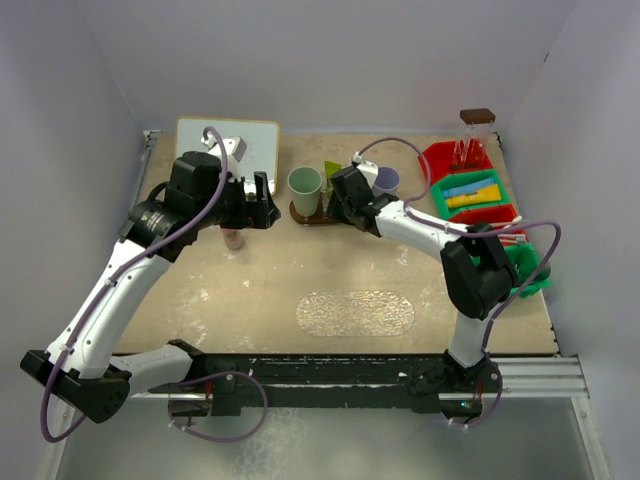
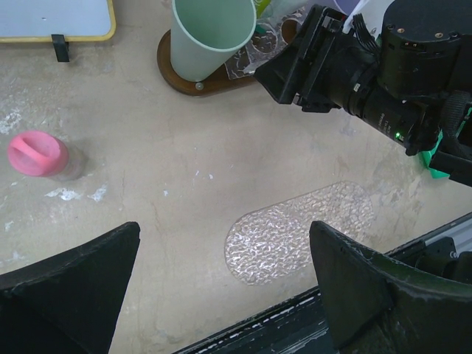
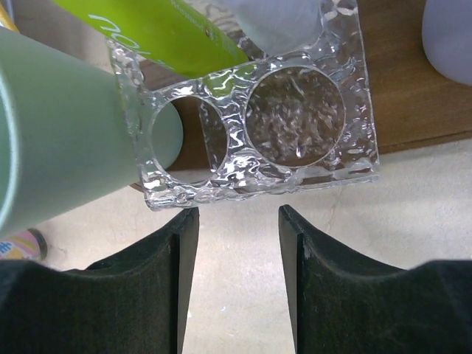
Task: Prepare toiletry sets of a toothbrush and toothpaste on the tray
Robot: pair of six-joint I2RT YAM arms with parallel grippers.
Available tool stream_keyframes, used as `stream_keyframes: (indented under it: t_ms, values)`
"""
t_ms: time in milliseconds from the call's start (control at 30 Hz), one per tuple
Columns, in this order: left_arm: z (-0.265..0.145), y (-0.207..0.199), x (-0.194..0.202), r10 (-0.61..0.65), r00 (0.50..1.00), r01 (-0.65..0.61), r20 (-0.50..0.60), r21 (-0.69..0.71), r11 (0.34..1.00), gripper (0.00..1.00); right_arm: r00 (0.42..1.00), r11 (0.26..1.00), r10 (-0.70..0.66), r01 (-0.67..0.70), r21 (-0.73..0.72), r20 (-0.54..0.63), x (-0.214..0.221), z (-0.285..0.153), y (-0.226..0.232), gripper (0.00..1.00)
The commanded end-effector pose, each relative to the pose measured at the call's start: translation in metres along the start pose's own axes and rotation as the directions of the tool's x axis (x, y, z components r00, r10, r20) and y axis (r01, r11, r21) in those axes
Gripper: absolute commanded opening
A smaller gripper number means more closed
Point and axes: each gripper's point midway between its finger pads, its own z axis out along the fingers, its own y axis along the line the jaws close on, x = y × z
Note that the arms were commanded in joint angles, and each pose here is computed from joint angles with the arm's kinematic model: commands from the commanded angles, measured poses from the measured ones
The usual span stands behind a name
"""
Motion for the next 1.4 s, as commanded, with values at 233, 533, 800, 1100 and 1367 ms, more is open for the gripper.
stream_keyframes:
  t_ms: [233, 533, 800, 1100, 1367]
  values:
    - [-0.008, -0.003, -0.010, 0.012, 0.998, -0.013, 0.055, 0.023, 1.000, 0.94, 0.978, 0.978, -0.209, 0.210, 0.013, -0.021, 0.002, -0.104, -0.071, 0.61]
    - [0.006, -0.009, -0.010, 0.021, 0.999, -0.022, 0.030, 0.056, 0.998, 0.93, 0.977, 0.952, -0.201, 0.177, 0.250, 0.073, -0.054, -0.138, -0.186, 0.65]
    - [0.012, -0.009, -0.005, 0.027, 1.000, -0.028, 0.012, 0.063, 0.998, 0.93, 0.962, 0.828, 0.118, -0.231, 0.510, 0.245, -0.091, -0.151, -0.295, 0.64]
    - [0.032, -0.004, 0.005, 0.034, 0.999, -0.033, -0.031, 0.060, 0.998, 0.93, 0.863, 0.740, 0.223, -0.453, 0.497, 0.454, -0.122, -0.137, -0.354, 0.60]
    - [0.043, -0.003, 0.012, 0.028, 0.998, -0.024, -0.059, 0.070, 0.997, 0.93, 0.781, 0.725, 0.308, -0.563, 0.398, 0.543, -0.147, -0.118, -0.370, 0.51]
